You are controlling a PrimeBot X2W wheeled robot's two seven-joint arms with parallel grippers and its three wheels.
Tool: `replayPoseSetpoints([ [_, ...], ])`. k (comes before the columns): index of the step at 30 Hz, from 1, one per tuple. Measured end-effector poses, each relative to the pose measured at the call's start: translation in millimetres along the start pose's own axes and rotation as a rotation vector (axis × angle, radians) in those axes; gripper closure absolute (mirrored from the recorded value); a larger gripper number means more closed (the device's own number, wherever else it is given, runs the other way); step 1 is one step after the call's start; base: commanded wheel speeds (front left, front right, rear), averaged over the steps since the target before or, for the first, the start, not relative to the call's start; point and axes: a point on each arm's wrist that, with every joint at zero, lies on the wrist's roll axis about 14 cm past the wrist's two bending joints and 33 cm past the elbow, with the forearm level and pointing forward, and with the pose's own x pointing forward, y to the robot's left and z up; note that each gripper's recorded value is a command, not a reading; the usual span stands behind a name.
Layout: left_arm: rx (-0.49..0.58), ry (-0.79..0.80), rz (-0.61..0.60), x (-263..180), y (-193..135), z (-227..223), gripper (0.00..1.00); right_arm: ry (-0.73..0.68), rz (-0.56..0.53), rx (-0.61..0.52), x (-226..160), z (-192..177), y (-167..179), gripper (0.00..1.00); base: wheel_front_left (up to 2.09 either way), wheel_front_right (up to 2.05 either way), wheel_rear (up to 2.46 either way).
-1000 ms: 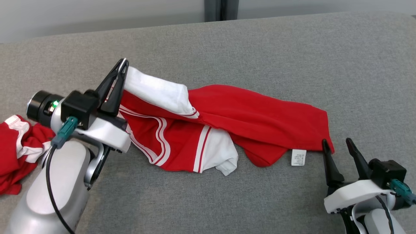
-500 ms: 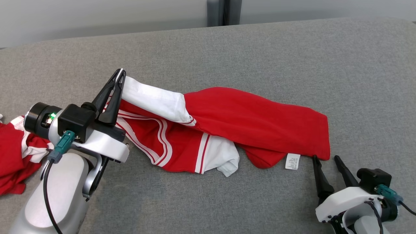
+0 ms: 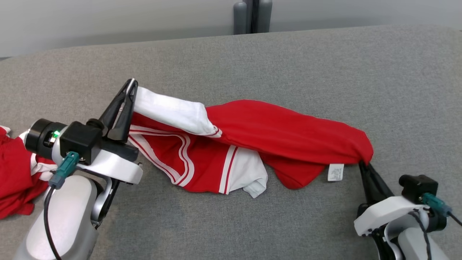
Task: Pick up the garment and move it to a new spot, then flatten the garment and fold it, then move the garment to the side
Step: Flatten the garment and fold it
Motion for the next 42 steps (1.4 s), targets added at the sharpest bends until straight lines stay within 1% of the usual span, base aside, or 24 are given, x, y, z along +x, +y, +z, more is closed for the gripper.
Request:
replayPoseSetpoints([
  [3,0.006,-0.041,0.007,0,3,15,1.0,-0.086,0.007,-0.007,0,28,-1,1.0,0.0,0.0,0.0],
  [7,-0.003,-0.116,0.006,0,4,42,1.0,-0.258,0.053,0.059,-4,83,14,1.0,0.0,0.0,0.0],
  [11,-0.01,-0.198,0.0,-1,7,74,1.0,-0.382,0.098,0.058,-17,126,20,1.0,0.0,0.0,0.0],
  [13,-0.012,-0.253,0.002,0,11,96,1.0,-0.427,0.124,0.045,-22,144,24,1.0,0.0,0.0,0.0],
  [18,0.033,-0.376,-0.004,-1,20,149,1.0,-0.536,0.156,-0.004,-35,191,23,1.0,0.0,0.0,0.0],
  [19,0.033,-0.376,-0.004,-1,20,149,1.0,-0.536,0.156,-0.004,-35,191,23,1.0,0.0,0.0,0.0],
  [23,0.076,-0.456,-0.009,-3,28,188,1.0,-0.6,0.188,-0.041,-42,223,25,1.0,0.0,0.0,0.0],
  [27,0.113,-0.524,-0.039,-3,24,225,1.0,-0.71,0.269,-0.043,-57,270,43,1.0,0.0,0.0,0.0],
  [30,0.14,-0.561,-0.074,-2,15,247,1.0,-0.77,0.285,-0.086,-67,298,44,1.0,0.0,0.0,0.0],
  [34,0.195,-0.598,-0.099,0,11,271,1.0,-0.821,0.301,-0.138,-75,322,49,1.0,0.0,0.0,0.0],
  [37,0.217,-0.614,-0.104,3,11,281,1.0,-0.827,0.306,-0.149,-73,328,51,1.0,0.0,0.0,0.0],
  [40,0.223,-0.591,-0.109,12,14,277,1.0,-0.798,0.301,-0.141,-61,327,50,1.0,0.0,0.0,0.0],
  [42,0.219,-0.562,-0.108,23,18,270,1.0,-0.762,0.313,-0.138,-46,324,56,1.0,0.0,0.0,0.0],
])
